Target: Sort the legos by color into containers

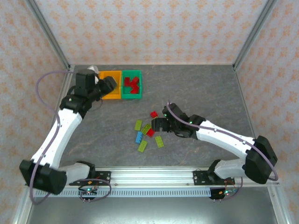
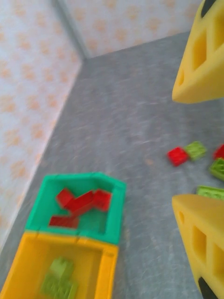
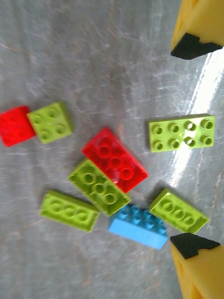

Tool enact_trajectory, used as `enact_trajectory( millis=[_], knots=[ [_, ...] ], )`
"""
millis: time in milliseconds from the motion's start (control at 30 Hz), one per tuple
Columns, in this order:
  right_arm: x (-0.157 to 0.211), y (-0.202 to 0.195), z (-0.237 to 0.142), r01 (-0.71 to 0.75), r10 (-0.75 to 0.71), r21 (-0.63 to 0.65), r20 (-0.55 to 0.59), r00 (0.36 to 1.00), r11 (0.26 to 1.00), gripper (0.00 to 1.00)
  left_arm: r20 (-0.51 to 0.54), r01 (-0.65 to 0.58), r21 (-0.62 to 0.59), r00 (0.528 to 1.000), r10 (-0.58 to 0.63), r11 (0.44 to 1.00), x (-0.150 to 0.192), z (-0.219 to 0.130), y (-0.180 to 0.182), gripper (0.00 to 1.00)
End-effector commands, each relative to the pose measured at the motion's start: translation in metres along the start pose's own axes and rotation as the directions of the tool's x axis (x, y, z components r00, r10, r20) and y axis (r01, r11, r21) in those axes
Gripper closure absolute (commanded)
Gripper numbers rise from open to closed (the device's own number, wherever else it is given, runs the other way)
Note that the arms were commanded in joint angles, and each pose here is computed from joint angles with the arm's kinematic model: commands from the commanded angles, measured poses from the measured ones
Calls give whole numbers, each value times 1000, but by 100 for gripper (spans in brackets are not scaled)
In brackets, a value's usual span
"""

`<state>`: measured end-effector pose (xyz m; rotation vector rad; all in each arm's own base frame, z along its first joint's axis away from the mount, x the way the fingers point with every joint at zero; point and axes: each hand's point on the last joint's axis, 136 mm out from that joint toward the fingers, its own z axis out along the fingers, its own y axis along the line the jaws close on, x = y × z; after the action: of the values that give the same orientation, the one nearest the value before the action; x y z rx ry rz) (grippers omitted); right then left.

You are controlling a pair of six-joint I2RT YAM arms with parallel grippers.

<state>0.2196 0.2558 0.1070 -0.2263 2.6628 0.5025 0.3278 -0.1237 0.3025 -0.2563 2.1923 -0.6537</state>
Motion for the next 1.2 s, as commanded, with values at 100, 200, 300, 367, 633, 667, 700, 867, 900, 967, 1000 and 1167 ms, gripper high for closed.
enact_trajectory(
  millis=[100,200,300,367,633,667,700,867,900,967,1000,1167],
  knots=[
    [37,-14,30,58,-46,83,-139,989,995,7,-311,-284,-22,913,263,959,93,-40,21,26],
    [48,-16,43,76,-54,118,-178,982,990,13,-319,-321,-55,903,288,946,103,-52,37,12],
    [63,-17,57,108,-67,169,-231,971,980,18,-324,-346,-91,897,301,934,111,-53,51,6],
    [69,-18,63,134,-80,206,-247,966,969,23,-331,-358,-105,893,307,928,116,-49,59,4],
    [70,-36,64,130,-53,336,-228,972,933,66,-322,-348,-186,905,278,919,122,-34,80,1],
    [66,-34,60,122,-54,332,-206,977,935,69,-317,-345,-197,908,274,918,123,-33,83,1],
    [60,-31,55,111,-54,320,-180,982,941,70,-314,-346,-206,909,273,915,123,-32,85,1],
    [7,13,15,71,-79,129,54,995,989,71,-272,-347,-201,918,288,916,116,-40,83,1],
    [-8,25,5,77,-86,86,110,990,993,71,-261,-342,-179,920,291,922,116,-42,79,1],
    [-41,57,-13,109,-103,-16,225,969,994,70,-222,-329,-116,928,298,937,115,-47,67,1],
    [-56,72,-20,123,-103,-61,266,959,991,70,-203,-324,-87,932,301,942,114,-49,62,1],
    [-125,143,-15,161,-62,-259,352,934,952,70,-94,-333,1,939,332,943,106,-67,45,0]
  ],
)
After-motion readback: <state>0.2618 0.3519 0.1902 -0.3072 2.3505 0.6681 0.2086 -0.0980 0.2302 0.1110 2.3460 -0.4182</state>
